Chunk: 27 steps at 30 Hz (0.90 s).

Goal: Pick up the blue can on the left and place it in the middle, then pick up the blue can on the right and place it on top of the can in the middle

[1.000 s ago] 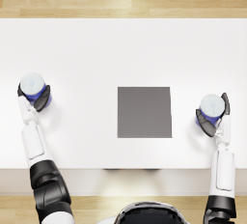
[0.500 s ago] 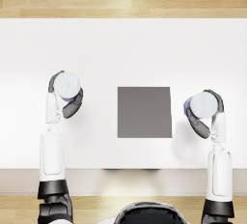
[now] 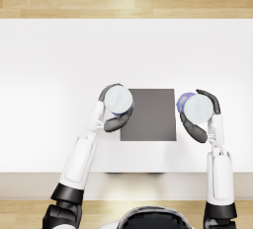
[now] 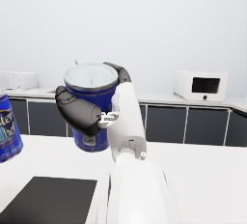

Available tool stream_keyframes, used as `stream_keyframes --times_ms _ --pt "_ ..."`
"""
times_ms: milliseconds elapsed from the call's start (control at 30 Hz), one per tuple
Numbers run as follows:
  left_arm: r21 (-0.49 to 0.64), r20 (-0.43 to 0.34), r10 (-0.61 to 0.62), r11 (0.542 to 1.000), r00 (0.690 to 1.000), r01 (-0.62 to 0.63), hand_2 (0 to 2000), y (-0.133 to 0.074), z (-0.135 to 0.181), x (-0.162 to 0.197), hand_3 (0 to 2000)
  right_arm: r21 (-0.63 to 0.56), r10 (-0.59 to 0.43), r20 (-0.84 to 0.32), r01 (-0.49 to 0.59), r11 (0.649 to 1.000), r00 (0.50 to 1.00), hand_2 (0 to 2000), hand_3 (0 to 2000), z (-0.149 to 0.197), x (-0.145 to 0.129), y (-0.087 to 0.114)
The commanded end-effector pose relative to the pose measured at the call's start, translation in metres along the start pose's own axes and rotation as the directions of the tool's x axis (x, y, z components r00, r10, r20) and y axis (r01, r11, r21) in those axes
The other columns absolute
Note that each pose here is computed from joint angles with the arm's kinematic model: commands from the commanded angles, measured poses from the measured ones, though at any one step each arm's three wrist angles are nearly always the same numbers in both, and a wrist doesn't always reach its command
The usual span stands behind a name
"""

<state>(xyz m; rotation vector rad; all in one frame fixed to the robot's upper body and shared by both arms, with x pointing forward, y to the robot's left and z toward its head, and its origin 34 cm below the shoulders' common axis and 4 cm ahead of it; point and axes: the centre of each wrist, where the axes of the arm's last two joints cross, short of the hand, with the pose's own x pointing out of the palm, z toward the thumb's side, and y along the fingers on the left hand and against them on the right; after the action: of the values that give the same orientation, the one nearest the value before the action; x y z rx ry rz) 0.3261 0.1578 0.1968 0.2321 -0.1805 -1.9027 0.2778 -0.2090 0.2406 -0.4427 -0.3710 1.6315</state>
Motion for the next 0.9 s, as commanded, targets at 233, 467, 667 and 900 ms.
stream_keyframes --times_ms 233,467,667,900 --pt "-0.122 0.109 -0.106 0.985 0.988 0.119 2000 0.015 -0.031 0.043 1520 -0.159 0.100 0.020 -0.096 0.983 0.995 2000 1520 0.038 0.023 -0.027" --pt "-0.097 0.125 -0.169 0.979 0.978 0.181 2000 0.008 -0.058 0.065 1520 -0.192 0.192 0.037 -0.181 0.964 0.981 2000 1520 0.045 0.047 -0.036" --pt "-0.170 0.132 -0.172 0.966 0.976 0.193 2000 0.003 -0.084 0.076 1520 -0.186 0.230 0.056 -0.216 0.958 0.971 2000 1520 0.043 0.062 -0.040" --pt "-0.168 0.163 -0.144 0.971 0.976 0.171 2000 0.001 -0.092 0.076 1520 -0.194 0.232 0.072 -0.215 0.957 0.970 2000 1520 0.044 0.068 -0.042"
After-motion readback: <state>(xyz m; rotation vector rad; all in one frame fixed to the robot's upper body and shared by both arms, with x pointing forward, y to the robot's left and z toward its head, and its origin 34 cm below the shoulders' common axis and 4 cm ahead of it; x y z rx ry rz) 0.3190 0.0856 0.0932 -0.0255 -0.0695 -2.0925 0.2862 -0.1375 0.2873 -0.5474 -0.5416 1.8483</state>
